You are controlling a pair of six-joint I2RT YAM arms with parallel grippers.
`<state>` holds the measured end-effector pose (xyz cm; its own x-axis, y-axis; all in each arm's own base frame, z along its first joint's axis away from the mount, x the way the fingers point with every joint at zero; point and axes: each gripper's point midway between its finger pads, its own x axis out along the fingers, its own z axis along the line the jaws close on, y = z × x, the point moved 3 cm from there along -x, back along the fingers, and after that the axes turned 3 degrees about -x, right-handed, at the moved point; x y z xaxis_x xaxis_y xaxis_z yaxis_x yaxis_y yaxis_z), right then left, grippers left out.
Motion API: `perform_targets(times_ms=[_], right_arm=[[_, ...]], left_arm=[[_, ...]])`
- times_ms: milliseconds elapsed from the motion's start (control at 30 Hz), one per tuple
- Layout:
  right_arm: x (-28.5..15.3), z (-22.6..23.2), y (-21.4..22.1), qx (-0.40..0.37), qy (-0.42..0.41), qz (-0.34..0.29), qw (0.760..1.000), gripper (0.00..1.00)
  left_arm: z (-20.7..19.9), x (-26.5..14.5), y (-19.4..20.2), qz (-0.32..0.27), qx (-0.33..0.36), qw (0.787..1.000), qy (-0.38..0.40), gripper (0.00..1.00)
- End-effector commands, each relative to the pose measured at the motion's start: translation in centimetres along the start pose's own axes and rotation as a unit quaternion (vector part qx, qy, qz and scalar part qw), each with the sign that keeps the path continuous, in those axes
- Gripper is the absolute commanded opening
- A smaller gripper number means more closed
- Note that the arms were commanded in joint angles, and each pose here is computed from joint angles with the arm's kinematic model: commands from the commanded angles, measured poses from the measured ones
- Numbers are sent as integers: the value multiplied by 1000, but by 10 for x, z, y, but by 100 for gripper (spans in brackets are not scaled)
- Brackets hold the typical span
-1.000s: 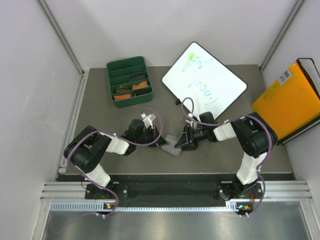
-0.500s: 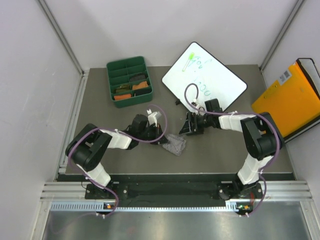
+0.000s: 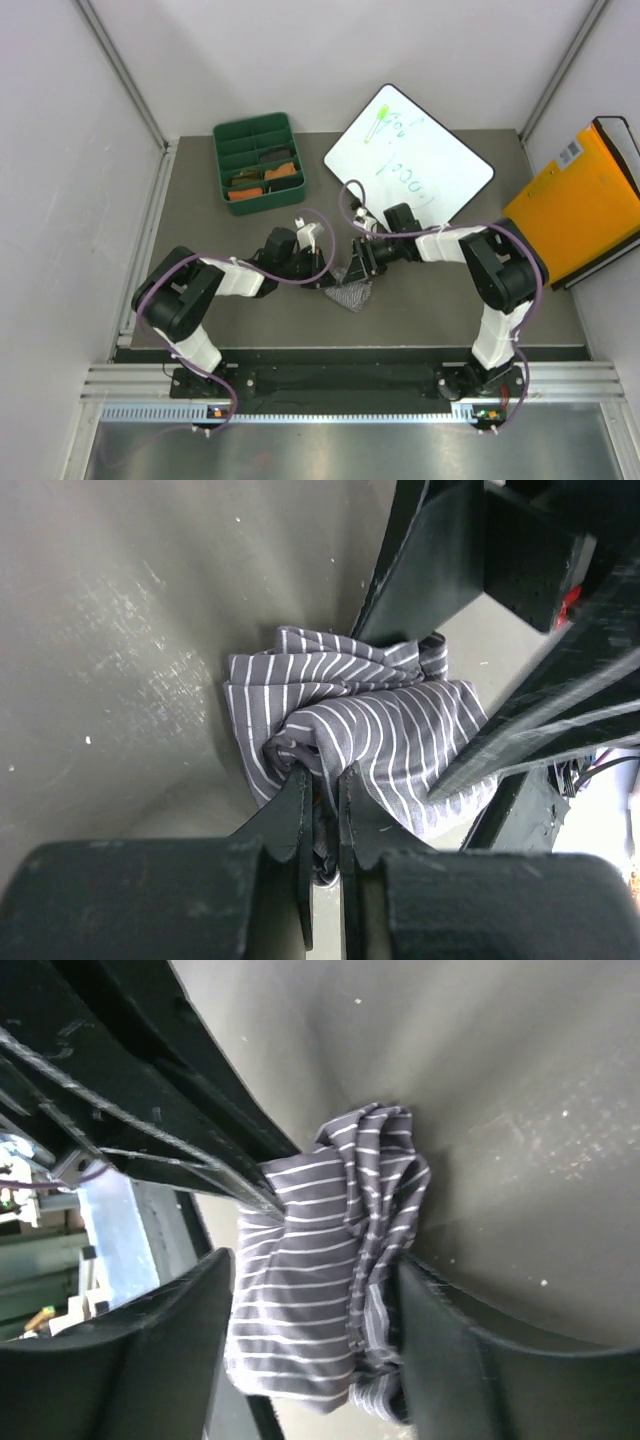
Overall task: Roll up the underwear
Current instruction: Pick up the underwear from the center of the board.
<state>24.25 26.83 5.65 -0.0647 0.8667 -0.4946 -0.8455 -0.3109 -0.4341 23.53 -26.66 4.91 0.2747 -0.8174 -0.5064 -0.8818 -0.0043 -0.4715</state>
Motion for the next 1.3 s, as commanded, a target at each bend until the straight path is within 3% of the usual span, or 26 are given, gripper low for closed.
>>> perform_targets(times_ms=[0, 33, 200, 300, 333, 367, 400, 467, 500, 633, 767, 900, 1000, 1033, 1267], right_arm=[[16, -1, 23, 8, -23, 40, 999, 53], [17, 0, 24, 11, -28, 44, 999, 44], [21, 7, 22, 5, -53, 51, 997, 31], [20, 12, 17, -1, -60, 49, 997, 0], [17, 13, 15, -3, -47, 47, 998, 0], [14, 13, 9, -8, -38, 41, 998, 0], [11, 15, 4, -13, -29, 34, 999, 0], [-8, 15, -19, -18, 2, 0, 1000, 0], [-17, 13, -28, -14, 11, -15, 1000, 0], [-60, 15, -70, -35, 54, -77, 995, 0], [-83, 30, -105, -69, 80, -101, 989, 0], [-93, 42, -127, -64, 91, -122, 986, 0], [-100, 52, -139, -61, 94, -130, 985, 0], [-105, 60, -148, -68, 92, -136, 984, 0], [-115, 72, -162, -44, 101, -116, 987, 0]], left_arm=[[22, 3, 16, 24, -7, 999, -48, 0], [22, 3, 15, 21, -7, 999, -50, 0], [20, 5, 8, 10, -11, 999, -51, 0], [19, 8, 3, 4, -16, 999, -51, 0], [18, 7, -3, -1, -17, 998, -54, 6], [18, 6, -6, -4, -24, 998, -56, 27], [20, 2, -13, -14, -30, 997, -62, 41], [23, -11, -34, -36, -42, 993, -100, 60], [31, -22, -49, -54, -53, 989, -123, 73], [39, -75, -129, -136, -54, 965, -217, 87], [66, -121, -183, -183, -77, 940, -279, 85], [108, -174, -232, -234, -128, 900, -346, 73], [125, -185, -251, -240, -117, 882, -389, 63], [139, -189, -250, -236, -118, 867, -423, 62], [174, -193, -256, -228, -139, 846, -461, 53]])
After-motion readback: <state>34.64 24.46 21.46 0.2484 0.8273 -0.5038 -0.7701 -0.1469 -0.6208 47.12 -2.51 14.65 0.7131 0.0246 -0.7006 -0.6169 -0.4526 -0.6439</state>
